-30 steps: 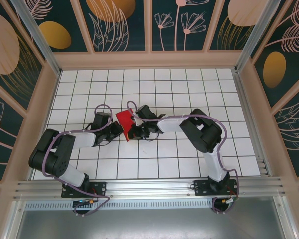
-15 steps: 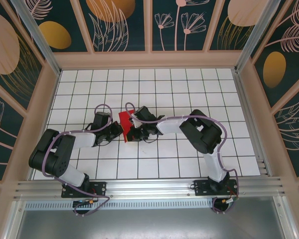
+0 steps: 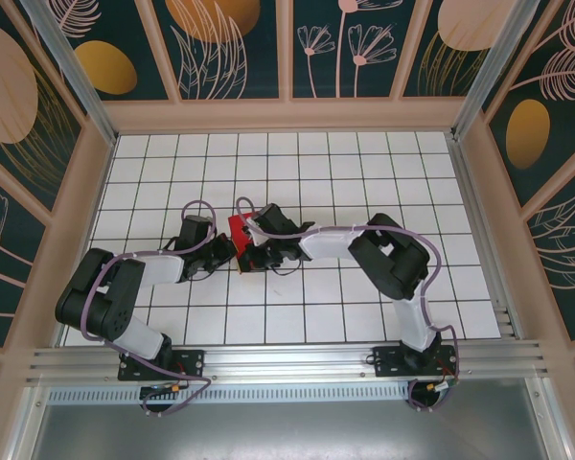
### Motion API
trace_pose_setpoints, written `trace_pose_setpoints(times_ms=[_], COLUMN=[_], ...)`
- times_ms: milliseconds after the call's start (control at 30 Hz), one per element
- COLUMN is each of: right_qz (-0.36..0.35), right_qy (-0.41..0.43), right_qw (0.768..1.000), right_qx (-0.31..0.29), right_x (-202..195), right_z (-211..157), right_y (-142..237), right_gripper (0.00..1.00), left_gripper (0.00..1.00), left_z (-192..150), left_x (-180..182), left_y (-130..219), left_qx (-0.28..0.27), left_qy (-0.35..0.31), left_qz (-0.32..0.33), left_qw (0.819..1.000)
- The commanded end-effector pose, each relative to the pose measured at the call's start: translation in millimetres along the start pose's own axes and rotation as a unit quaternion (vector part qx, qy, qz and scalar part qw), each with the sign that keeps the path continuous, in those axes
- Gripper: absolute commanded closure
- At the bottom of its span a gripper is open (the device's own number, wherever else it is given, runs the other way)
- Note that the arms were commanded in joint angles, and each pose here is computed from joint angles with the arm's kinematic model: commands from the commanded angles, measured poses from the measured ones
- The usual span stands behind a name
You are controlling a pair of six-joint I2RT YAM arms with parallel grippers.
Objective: Fold a paper plane with a square sheet of paper (pick it up from the middle)
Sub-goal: Third fold the triangle at the center of the table.
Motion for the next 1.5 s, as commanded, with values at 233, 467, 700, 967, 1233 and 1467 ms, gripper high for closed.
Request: trace_pose_setpoints(times_ms=[233, 467, 700, 967, 1233, 1467], right_qz=[-0.041, -0.027, -0.053, -0.068, -0.096, -0.103], right_qy=[-0.008, 0.014, 0.014, -0.010, -0.034, -0.051], right_qw=[0.999, 0.999, 0.996, 0.996, 0.993, 0.992], right_qx=[0.019, -0.011, -0.069, -0.056, -0.052, -0.052], right_x=[-24, -2, -6, -25, -49, -58], right_z=[-4, 12, 32, 36, 37, 31], right_y=[-19, -1, 32, 19, 13, 12], right_gripper=[0.96, 0.96, 0.95, 0.95, 0.96, 0.96], left_gripper=[1.00, 1.00, 1.00, 1.00, 1.00, 1.00], left_z=[-2, -1, 0, 1, 3, 9], left_x=[10, 9, 8, 7, 4, -13], left_y=[1, 1, 1, 2, 2, 5], left_qx=[-0.004, -0.005, -0.006, -0.007, -0.008, -0.011], left_qy=[0.001, 0.001, 0.000, -0.002, -0.005, -0.018], left_qz=[0.023, 0.023, 0.022, 0.022, 0.022, -0.003], left_qw=[1.000, 1.000, 1.000, 1.000, 1.000, 1.000])
Point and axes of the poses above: each hand's point on the last joint's axis, 136 mm out from that joint toward the fingers, its own y axis back along the fingers, its own x axis along the line the jaws close on, z = x × y, the point moved 1 cm from there along y, back along the fingers, and after that the axes turned 3 degrees about y, right-handed, at the moved point
